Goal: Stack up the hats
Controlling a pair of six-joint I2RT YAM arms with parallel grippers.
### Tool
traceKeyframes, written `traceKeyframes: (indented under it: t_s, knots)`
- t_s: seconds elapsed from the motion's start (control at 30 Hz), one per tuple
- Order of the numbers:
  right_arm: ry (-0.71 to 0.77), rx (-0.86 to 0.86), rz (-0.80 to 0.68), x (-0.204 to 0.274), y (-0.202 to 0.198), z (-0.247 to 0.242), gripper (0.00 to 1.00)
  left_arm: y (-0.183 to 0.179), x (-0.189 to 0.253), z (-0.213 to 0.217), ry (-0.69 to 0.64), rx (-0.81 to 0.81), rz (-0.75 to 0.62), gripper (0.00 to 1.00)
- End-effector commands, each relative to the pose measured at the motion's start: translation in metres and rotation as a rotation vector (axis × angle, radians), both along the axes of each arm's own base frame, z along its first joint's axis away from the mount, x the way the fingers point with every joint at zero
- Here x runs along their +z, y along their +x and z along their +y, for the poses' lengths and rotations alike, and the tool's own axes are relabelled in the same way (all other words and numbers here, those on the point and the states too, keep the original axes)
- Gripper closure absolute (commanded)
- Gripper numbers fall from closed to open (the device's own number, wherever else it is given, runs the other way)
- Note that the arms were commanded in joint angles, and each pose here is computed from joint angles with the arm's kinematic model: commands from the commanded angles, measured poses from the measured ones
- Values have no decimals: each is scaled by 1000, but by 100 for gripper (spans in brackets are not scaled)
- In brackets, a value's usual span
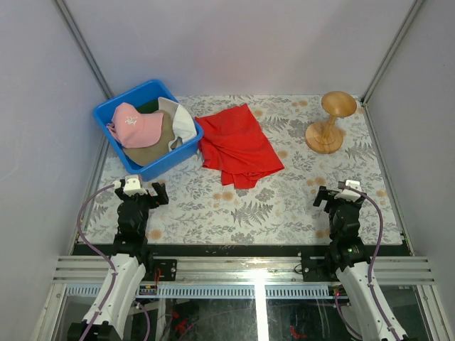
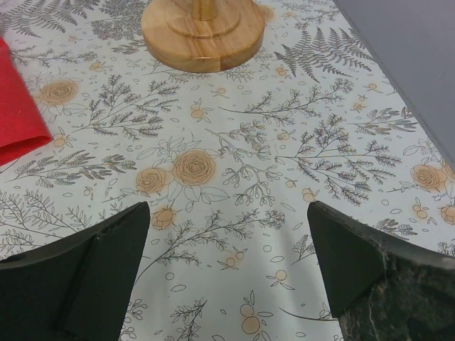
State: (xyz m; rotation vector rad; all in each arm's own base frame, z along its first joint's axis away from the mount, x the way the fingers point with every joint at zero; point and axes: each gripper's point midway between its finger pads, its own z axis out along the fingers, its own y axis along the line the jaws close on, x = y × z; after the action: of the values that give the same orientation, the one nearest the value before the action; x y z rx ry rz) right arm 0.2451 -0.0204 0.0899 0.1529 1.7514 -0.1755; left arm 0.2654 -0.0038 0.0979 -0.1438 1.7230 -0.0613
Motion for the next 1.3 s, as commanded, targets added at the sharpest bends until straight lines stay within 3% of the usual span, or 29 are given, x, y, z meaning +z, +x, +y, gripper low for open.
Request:
traceKeyframes:
  t_s: [0.0,0.23,0.53,0.63,0.77,0.9,1.0,1.1,1.27]
  knots:
    - [3,-9,-12,-8,1,-1,1,-1,-5,2,4,13,-14,0]
    - [-8,60,-4,-11,4,9,1,-1,-6,4,6,21,-19,0]
    - [7,102,5,22,7,18,1,-3,39,38,-99,271,-40,0]
    - [153,-23,-12,45,5,9,1,-3,69,38,-140,286,-47,0]
    - [208,45,-24,89,7,24,1,-4,121,-8,-60,-25,-28,0]
    - [284,61,29,130,8,34,1,-14,179,1,-249,86,-117,0]
    - [281,149,-20,161,21,49,1,-23,209,1,-303,91,-178,0]
    - [363,212,-31,190,33,67,1,-17,217,-6,-298,61,-102,0]
    - [372,397,235,177,54,109,1,5,184,19,-391,334,147,0]
